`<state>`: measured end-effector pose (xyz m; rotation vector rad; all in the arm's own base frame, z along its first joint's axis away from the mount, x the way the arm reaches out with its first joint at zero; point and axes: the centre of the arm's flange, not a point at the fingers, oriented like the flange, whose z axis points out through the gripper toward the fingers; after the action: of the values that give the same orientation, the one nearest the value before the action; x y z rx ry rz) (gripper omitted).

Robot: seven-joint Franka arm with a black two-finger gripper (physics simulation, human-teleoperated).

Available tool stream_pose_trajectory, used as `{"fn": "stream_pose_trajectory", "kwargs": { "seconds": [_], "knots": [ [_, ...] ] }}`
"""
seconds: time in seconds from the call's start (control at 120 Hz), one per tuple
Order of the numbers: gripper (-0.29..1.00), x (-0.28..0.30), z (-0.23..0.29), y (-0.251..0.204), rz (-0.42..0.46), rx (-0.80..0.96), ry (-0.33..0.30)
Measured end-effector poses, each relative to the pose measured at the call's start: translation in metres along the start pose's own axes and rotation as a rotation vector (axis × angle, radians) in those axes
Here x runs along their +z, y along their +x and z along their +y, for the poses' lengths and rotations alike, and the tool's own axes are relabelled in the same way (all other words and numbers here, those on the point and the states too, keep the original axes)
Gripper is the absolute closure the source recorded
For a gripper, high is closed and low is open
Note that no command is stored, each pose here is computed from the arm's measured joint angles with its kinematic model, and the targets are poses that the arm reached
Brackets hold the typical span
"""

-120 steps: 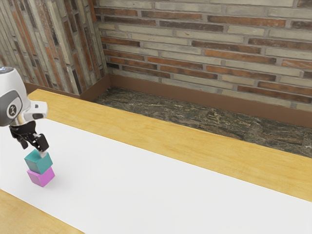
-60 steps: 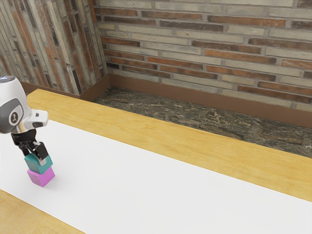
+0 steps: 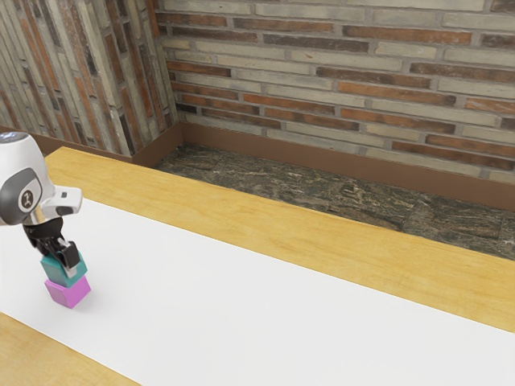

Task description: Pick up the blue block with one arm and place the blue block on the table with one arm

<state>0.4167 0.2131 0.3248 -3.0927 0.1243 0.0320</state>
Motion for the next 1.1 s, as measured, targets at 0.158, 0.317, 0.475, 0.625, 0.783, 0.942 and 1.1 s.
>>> {"fn": "stream_pose_trajectory", "kwargs": {
  "seconds": [0.158,0.317,0.475,0.625,0.783,0.942,1.1],
  "knots": [
    [0.3,-0.002,-0.001,0.0,0.005,0.002,0.006],
    [0.32,-0.025,0.017,0.016,0.037,0.048,0.038],
    [0.32,-0.029,0.062,0.049,0.051,0.141,0.023],
    [0.31,-0.007,0.07,0.061,0.027,0.154,-0.018],
    [0.31,0.009,0.079,0.08,0.014,0.178,-0.05],
    [0.28,0.023,0.08,0.089,0.0,0.185,-0.072],
    [0.15,0.023,0.08,0.09,0.0,0.187,-0.075]
  ]
}}
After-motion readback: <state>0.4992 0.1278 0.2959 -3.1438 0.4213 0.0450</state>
